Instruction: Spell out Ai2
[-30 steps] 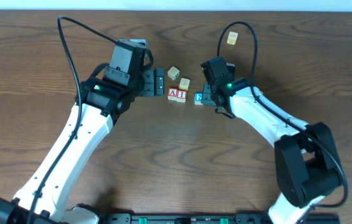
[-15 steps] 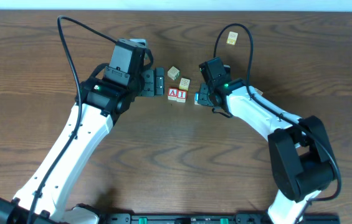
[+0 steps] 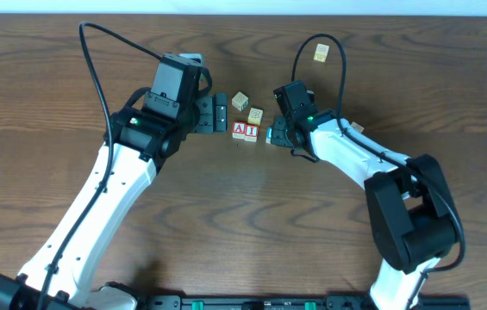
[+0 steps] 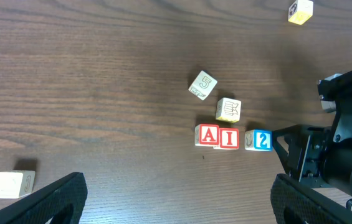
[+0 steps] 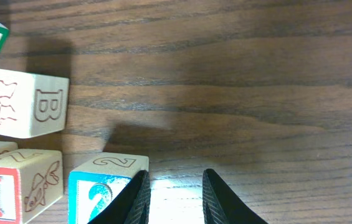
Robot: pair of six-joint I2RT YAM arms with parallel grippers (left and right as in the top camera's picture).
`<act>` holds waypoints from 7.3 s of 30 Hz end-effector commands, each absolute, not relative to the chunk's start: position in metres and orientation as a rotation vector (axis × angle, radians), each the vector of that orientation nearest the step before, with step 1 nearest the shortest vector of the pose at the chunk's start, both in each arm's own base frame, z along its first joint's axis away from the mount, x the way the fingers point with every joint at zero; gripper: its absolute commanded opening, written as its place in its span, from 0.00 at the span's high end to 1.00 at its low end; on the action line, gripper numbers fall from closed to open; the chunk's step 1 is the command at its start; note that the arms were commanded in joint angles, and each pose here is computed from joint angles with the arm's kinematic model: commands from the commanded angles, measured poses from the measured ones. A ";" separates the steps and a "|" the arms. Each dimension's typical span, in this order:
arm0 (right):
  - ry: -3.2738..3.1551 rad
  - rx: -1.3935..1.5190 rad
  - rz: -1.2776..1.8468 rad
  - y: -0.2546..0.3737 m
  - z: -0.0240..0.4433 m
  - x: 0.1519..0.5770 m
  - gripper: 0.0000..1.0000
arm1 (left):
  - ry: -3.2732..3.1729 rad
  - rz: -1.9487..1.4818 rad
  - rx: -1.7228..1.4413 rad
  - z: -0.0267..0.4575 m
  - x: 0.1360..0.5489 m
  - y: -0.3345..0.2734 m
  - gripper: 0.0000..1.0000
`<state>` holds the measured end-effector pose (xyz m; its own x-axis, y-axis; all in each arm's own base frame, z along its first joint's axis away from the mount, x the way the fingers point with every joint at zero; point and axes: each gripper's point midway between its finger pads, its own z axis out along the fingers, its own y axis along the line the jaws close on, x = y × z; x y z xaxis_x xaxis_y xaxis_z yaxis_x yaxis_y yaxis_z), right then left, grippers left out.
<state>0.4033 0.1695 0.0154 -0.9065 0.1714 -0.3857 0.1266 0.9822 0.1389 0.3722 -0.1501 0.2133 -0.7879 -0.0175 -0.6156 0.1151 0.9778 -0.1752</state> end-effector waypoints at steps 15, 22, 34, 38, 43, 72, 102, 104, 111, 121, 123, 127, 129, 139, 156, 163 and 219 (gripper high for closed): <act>2.719 0.168 0.226 0.182 0.015 0.408 0.72 | 2.441 -0.244 0.066 0.221 0.374 -0.146 0.05; 2.721 0.164 0.247 0.185 0.016 0.408 0.71 | 2.439 -0.245 0.066 0.221 0.374 -0.146 0.05; 2.711 0.154 0.293 0.192 0.018 0.410 0.71 | 2.438 -0.246 0.066 0.221 0.374 -0.146 0.05; 2.711 0.155 0.293 0.192 0.018 0.410 0.66 | 2.438 -0.246 0.066 0.221 0.374 -0.146 0.05; 2.714 0.154 0.292 0.191 0.018 0.409 0.65 | 2.438 -0.246 0.066 0.221 0.374 -0.146 0.05; 2.574 0.157 -0.019 0.117 0.111 0.401 0.08 | 2.344 -0.062 0.244 0.288 0.351 -0.118 0.05; 2.045 -0.134 -0.066 0.083 0.145 0.275 0.01 | 2.321 0.101 0.104 0.166 0.275 -0.057 0.05; 1.980 -0.212 -0.160 0.080 0.144 0.284 0.01 | 2.283 0.119 0.168 0.163 0.289 -0.062 0.05; 1.871 -0.216 -0.294 0.060 0.155 0.309 0.01 | 2.236 0.305 0.402 0.151 0.317 -0.063 0.05; 1.963 -0.239 -0.353 0.047 0.134 0.303 0.01 | 2.356 0.350 0.460 0.121 0.307 -0.058 0.04; 1.995 -0.257 -0.367 0.046 0.126 0.299 0.01 | 2.360 0.352 0.462 0.120 0.306 -0.058 0.05; 2.037 -0.282 -0.387 0.043 0.117 0.294 0.01 | 2.368 0.355 0.466 0.118 0.305 -0.058 0.04; 2.059 -0.297 -0.395 0.042 0.112 0.291 0.01 | 2.363 0.343 0.470 0.120 0.303 -0.059 0.05; 1.969 -0.239 -0.356 0.026 0.137 0.260 0.01 | 2.174 0.264 0.390 0.173 0.269 -0.048 0.05; 1.787 -0.017 -0.364 -0.016 0.139 0.238 0.01 | 2.245 0.289 0.423 0.106 0.187 -0.012 0.05; 1.716 0.025 -0.346 -0.020 0.154 0.235 0.01 | 2.236 0.286 0.418 0.088 0.172 -0.006 0.05; 1.425 0.165 -0.269 -0.026 0.212 0.238 0.01 | 1.633 0.169 0.067 0.160 0.245 -0.011 0.05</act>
<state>0.2375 -0.0240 0.2148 0.1291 -0.0808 -0.9883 0.2728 0.9611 -0.0429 0.2440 -0.0124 0.1629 -0.0691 0.1403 -0.9877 -0.0527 0.9882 0.1441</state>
